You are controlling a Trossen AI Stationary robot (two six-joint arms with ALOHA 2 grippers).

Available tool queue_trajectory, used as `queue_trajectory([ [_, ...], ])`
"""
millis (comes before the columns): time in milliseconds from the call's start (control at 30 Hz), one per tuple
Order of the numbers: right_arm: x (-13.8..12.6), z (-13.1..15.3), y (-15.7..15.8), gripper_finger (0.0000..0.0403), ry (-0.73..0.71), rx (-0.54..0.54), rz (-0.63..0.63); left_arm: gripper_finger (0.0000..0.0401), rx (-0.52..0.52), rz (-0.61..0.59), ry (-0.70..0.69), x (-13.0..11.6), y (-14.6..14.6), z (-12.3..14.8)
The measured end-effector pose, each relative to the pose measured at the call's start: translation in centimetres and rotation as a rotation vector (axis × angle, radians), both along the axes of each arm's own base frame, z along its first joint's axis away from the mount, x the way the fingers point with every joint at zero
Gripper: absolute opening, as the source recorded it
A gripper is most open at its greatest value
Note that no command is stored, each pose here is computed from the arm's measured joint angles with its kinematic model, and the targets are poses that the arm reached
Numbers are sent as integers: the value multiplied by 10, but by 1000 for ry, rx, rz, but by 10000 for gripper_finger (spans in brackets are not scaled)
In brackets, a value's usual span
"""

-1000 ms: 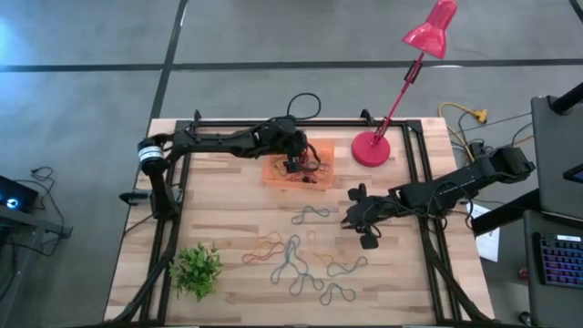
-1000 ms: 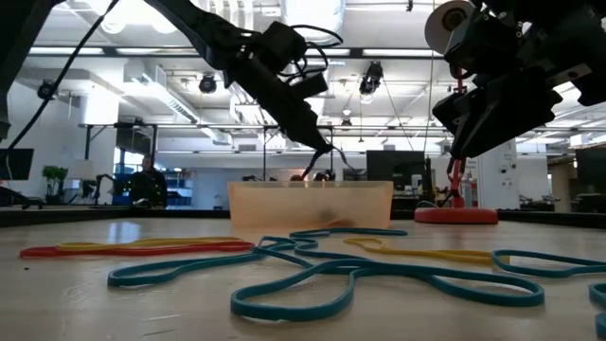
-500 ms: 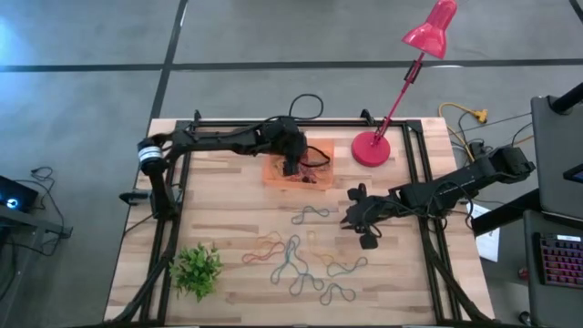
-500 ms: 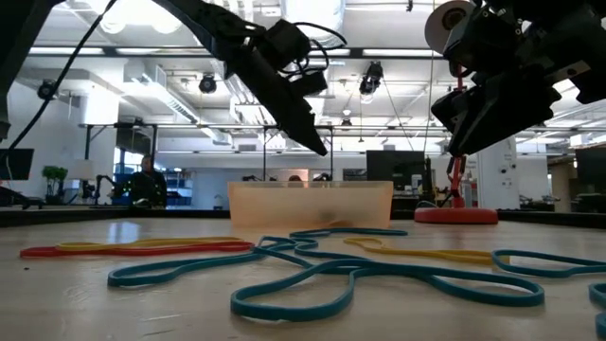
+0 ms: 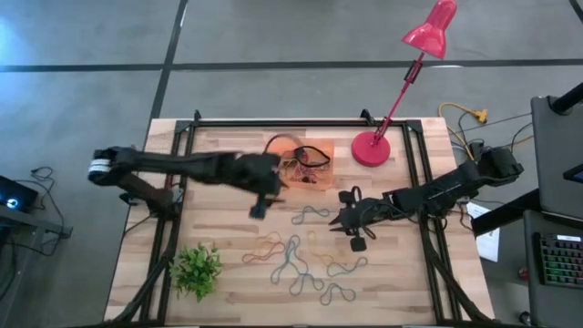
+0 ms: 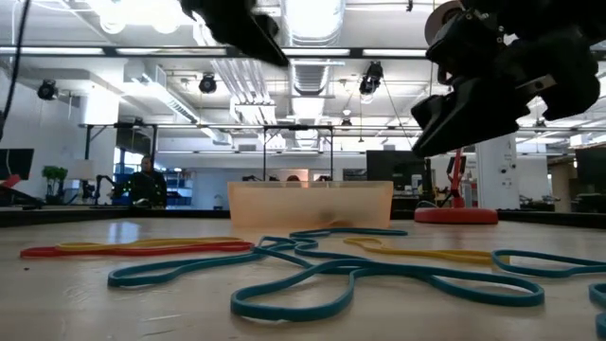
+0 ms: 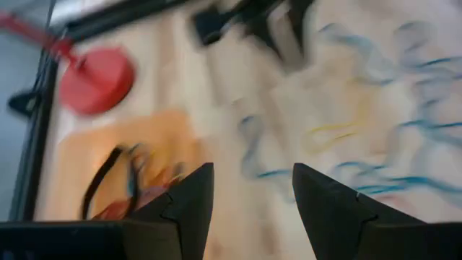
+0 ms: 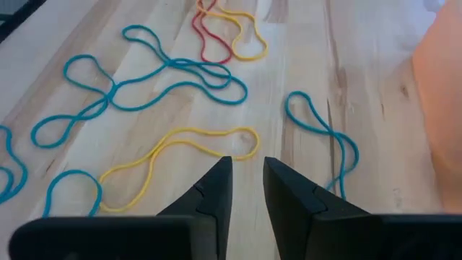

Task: Pick and place rubber bands into bin
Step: Put the blue rubber band into the orange bin

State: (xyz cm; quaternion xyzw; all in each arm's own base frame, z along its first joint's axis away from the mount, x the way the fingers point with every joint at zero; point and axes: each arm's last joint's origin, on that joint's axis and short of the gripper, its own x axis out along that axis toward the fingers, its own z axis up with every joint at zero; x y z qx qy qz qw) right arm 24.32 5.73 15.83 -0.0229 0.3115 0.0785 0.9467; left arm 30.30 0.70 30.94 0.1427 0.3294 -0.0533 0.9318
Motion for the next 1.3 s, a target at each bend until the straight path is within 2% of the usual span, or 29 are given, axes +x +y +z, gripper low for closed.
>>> queue_trajectory([
  [100,9,-4,2,68,6,-16,11,173,-25,-42,-48,-26,-24,1],
  [267,25,-5,2,68,-1,-73,25,173,-17,-46,-229,-62,-48,-7],
  [433,44,-12,-7,83,47,-114,-16,173,-9,-27,-369,-93,-53,-28],
  [600,63,-16,-19,113,68,-115,-66,173,-26,-46,-434,-117,-51,-39],
  [700,66,-25,-28,128,130,-104,-110,173,-39,-56,-489,-126,-51,-39],
  [767,70,-27,-33,136,142,-92,-137,173,-34,-65,-477,-132,-51,-47],
  [833,70,-31,-36,140,168,-85,-156,173,-29,-76,-542,-137,-50,-44],
  [900,71,-32,-38,143,168,-80,-166,173,-10,-84,-516,-142,-49,-50],
  [967,71,-31,-40,144,164,-77,-172,173,-18,-83,-570,-145,-48,-44],
  [1300,68,-41,-41,132,204,-55,-210,173,-14,-81,-601,-154,-45,-50],
])
